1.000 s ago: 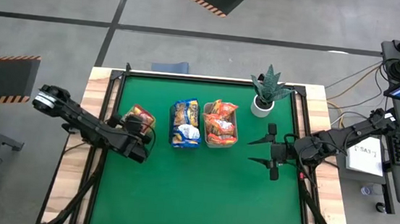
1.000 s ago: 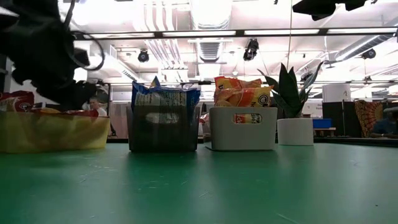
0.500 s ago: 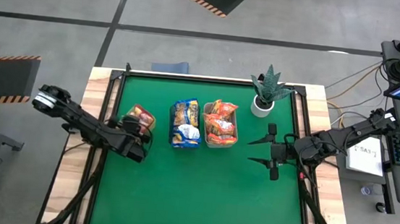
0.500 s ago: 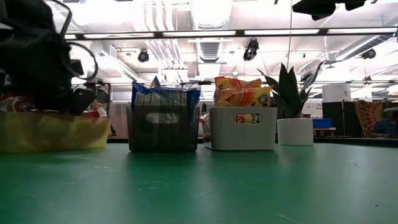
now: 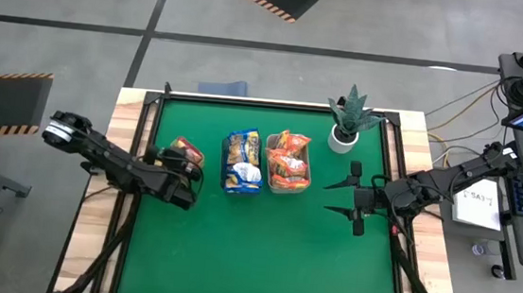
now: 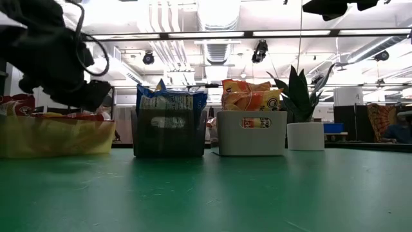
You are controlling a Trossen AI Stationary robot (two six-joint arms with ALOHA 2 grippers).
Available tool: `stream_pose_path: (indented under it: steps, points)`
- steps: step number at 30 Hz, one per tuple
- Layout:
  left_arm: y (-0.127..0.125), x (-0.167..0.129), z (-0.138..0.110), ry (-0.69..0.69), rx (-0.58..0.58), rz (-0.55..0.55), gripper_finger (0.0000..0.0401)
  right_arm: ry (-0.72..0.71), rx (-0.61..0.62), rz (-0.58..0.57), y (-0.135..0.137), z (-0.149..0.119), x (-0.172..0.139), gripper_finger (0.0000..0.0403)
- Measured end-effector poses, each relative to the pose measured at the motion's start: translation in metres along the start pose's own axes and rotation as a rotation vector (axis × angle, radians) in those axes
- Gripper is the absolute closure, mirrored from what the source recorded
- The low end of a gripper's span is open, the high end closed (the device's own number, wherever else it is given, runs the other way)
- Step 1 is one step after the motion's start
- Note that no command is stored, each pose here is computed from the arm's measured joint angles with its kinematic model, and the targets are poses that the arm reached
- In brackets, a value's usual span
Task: Sort Maruchan noodles
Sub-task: Put the red noodle pack into the yellow bin
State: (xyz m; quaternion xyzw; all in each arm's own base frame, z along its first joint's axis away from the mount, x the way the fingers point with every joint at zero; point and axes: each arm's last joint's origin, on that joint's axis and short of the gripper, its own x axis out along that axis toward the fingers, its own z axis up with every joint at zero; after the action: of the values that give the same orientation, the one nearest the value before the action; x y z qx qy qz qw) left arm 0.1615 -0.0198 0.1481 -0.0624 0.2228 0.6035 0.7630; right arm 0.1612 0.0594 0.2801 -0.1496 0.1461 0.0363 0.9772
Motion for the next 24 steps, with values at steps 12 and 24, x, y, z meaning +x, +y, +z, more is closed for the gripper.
stream_pose_path:
  steps: [12, 24]
  points:
    - [0.012, 0.015, -0.030, 0.036, -0.124, -0.011, 0.0401, -0.001, -0.003, 0.000, 0.000, 0.000, 0.000, 0.0179]
    - [-0.014, 0.000, 0.006, -0.037, -0.047, -0.055, 0.0401, 0.000, -0.003, 0.000, 0.000, 0.000, 0.000, 0.0179]
